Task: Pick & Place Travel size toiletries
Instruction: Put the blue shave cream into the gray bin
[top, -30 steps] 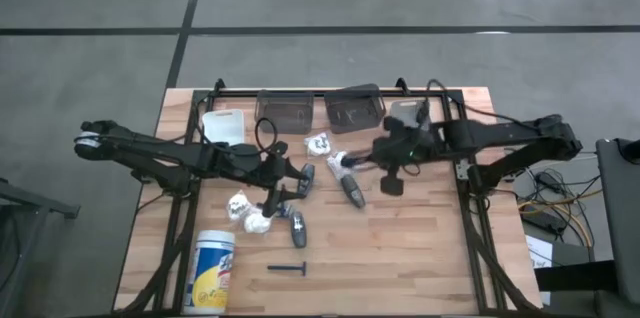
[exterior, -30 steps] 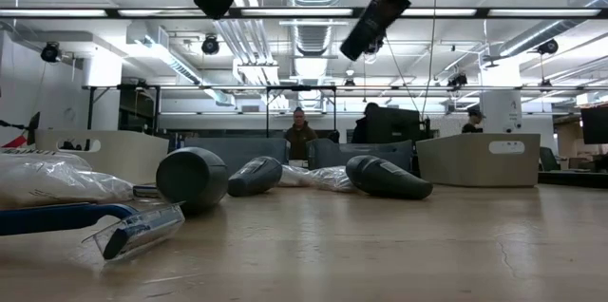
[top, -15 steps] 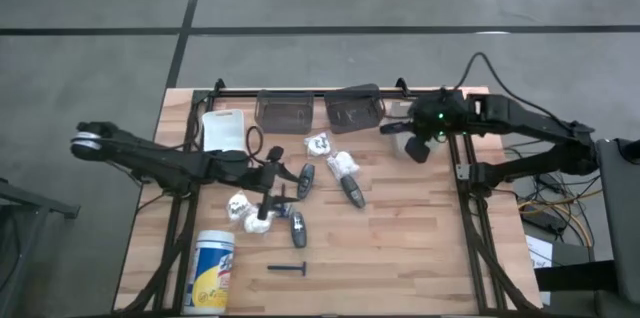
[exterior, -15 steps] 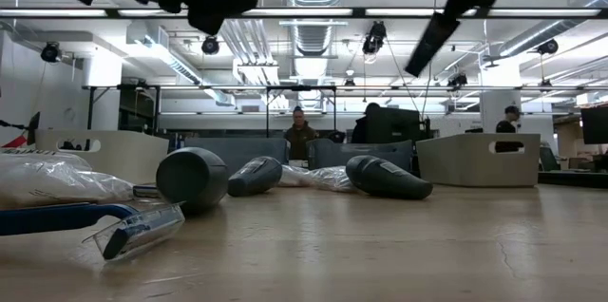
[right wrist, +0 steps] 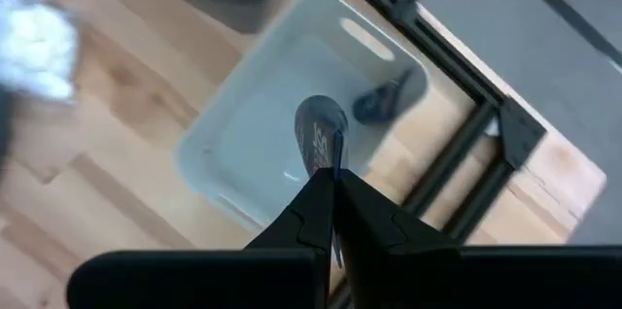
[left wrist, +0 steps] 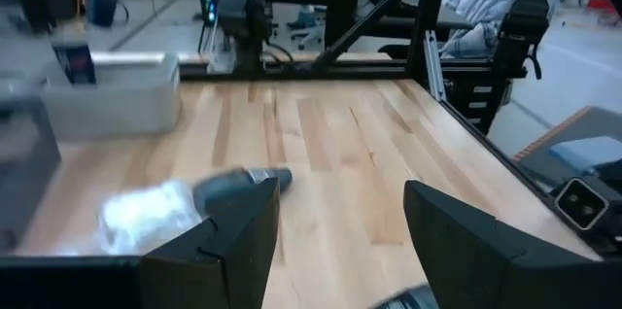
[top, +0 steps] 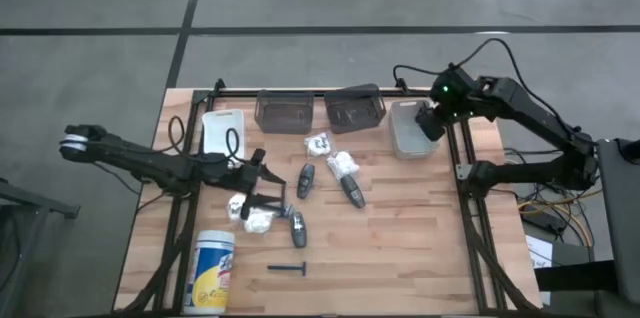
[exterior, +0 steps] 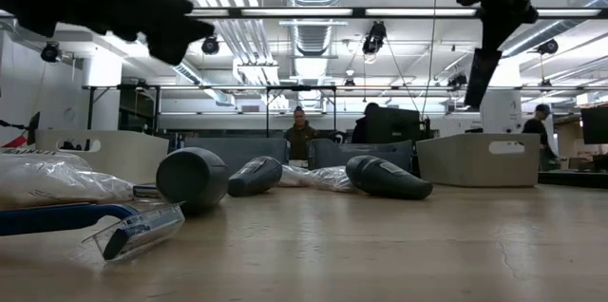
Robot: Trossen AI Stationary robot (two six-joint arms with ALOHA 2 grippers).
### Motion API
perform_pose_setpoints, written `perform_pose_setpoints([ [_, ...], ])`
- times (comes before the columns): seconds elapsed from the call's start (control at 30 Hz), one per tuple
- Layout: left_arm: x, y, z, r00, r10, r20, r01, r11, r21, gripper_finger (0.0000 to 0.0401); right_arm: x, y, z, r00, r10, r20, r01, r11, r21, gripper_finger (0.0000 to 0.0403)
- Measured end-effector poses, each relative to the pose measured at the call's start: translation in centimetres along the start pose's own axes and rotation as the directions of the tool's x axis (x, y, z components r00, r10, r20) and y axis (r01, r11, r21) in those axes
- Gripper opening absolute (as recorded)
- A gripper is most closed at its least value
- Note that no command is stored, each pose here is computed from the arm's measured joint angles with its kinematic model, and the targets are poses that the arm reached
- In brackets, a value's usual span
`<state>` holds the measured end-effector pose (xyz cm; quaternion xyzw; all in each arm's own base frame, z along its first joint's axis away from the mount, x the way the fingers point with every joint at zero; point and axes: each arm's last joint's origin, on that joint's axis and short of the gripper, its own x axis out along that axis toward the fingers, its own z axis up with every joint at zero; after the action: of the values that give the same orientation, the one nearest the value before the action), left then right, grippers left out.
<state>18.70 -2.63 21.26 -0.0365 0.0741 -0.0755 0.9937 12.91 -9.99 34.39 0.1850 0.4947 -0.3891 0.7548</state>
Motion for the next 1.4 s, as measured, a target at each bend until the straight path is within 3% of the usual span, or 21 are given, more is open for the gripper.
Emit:
perform_pose_setpoints([
  [0.27,-0.3,0.1,-1.7,0.999,0.004,-0.053,-0.011,0.992,-0.124,0.0226,3.6,-1.3,0.3,0.989,-0.009,-0.149,0.017,0.999,0.051,0.0008],
  [0.9,-0.3,0.2,-1.9,0.998,0.008,-0.055,-0.014,0.992,-0.124,0.0226,11.3,-2.1,-0.3,0.97,-0.036,-0.24,0.053,0.996,0.066,0.0008],
  [1.2,-0.3,0.2,-1.9,0.999,0.009,-0.053,-0.013,0.996,-0.085,0.0226,12.8,-2.0,0.6,0.976,-0.037,-0.215,0.052,0.996,0.066,0.0008],
  [1.4,-0.3,0.2,-1.9,0.999,0.009,-0.053,-0.013,0.996,-0.085,0.0226,13.9,-1.9,0.5,0.963,-0.042,-0.267,0.057,0.997,0.049,0.0008],
])
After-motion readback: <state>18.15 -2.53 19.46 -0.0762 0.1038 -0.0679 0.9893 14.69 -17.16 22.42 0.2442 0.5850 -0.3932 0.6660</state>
